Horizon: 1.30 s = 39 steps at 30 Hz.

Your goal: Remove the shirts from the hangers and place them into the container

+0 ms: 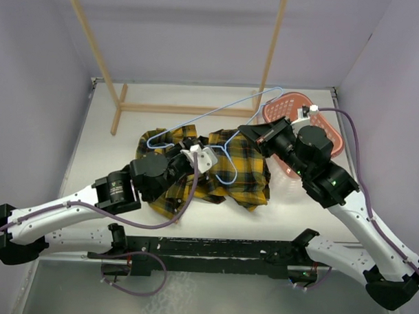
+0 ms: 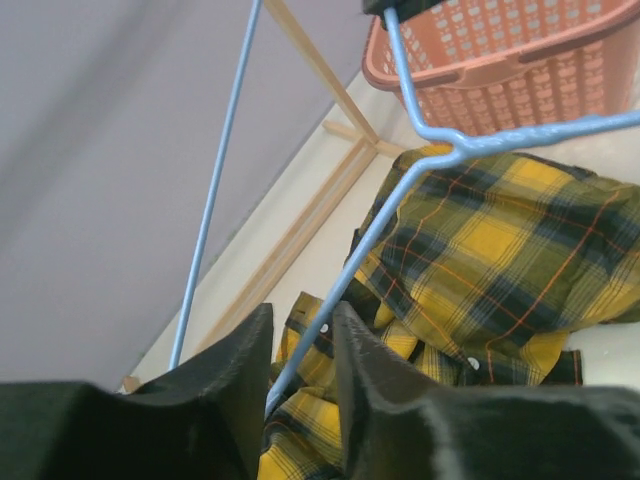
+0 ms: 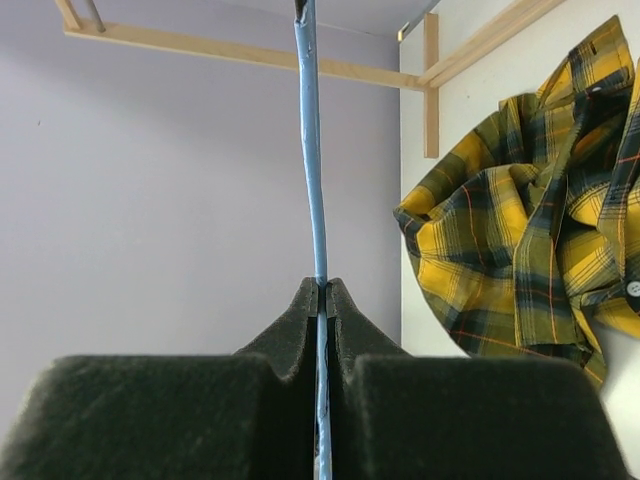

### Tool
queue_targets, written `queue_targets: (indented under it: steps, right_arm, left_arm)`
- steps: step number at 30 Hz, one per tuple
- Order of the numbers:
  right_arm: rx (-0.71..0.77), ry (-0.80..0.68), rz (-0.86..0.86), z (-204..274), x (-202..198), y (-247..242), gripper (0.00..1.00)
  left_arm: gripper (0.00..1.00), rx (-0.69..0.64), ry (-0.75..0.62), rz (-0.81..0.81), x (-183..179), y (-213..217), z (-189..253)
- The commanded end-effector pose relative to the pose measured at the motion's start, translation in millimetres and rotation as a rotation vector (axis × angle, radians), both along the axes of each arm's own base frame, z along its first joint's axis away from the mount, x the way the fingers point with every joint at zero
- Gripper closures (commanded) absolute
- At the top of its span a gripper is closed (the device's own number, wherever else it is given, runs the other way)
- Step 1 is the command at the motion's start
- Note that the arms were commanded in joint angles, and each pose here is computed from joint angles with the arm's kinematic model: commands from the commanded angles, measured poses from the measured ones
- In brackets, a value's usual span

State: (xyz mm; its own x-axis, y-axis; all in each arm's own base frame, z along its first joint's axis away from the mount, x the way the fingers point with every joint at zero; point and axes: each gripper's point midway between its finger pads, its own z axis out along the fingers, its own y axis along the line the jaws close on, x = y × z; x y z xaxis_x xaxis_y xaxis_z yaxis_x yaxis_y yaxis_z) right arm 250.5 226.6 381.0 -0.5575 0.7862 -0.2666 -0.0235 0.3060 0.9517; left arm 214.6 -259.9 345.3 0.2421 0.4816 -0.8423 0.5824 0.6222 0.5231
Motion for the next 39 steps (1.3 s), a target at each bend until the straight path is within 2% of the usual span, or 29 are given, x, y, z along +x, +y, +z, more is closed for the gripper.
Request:
queue_targets:
  steps: [1,2,3,10,13,16,19,25,31,34,35,37,38,39]
  right_arm:
    - [0.044,-0.095,0.024,33,-10,-4,1.0]
    - [0.037,-0.095,0.029,31,-12,-4,1.0]
    - [0.033,-0.093,0.035,28,-14,-4,1.0]
    - [0.018,-0.138,0.072,21,-24,-5,1.0]
    - [-0.049,-0.235,0.142,25,-32,0,0.87]
    - [-0.146,-0.358,0.277,24,-49,11,0.63]
    - [-0.244,-0.409,0.391,9,-65,15,0.53]
    - [-0.478,-0.422,0.496,-28,-87,-3,0.52]
    - [-0.687,-0.524,0.448,-37,-86,-32,0.5]
    - [-0.744,-0.508,0.409,-49,-78,-40,0.5]
    - [-0.752,-0.496,0.413,-53,-76,-39,0.5]
    - [-0.748,-0.474,0.451,-64,-75,-32,0.5]
    - [-0.736,-0.467,0.495,-70,-75,-24,0.5]
    - [-0.73,-0.455,0.537,-77,-75,-17,0.47]
  left_arm:
    - [0.74,-0.119,-0.087,0.063,3,18,42]
    - [0.82,-0.136,-0.092,0.062,1,21,47]
    - [0.86,-0.151,-0.095,0.054,-1,24,51]
    - [1.0,-0.189,-0.051,-0.002,-12,25,56]
    - [1.0,-0.159,-0.015,-0.009,-13,21,50]
    - [1.0,-0.138,0.006,-0.006,-13,20,48]
    - [1.0,-0.132,0.026,-0.01,-14,20,47]
    - [1.0,-0.111,0.052,-0.021,-16,18,40]
    - [1.0,-0.159,0.021,-0.062,-25,27,42]
    - [1.0,-0.136,0.028,-0.047,-25,32,35]
    - [0.98,-0.106,0.041,-0.031,-23,33,27]
    - [0.8,-0.06,0.082,0.0,-20,32,8]
    - [0.73,-0.042,0.109,0.009,-19,29,-1]
    - [0.71,-0.044,0.142,0.014,-20,27,-8]
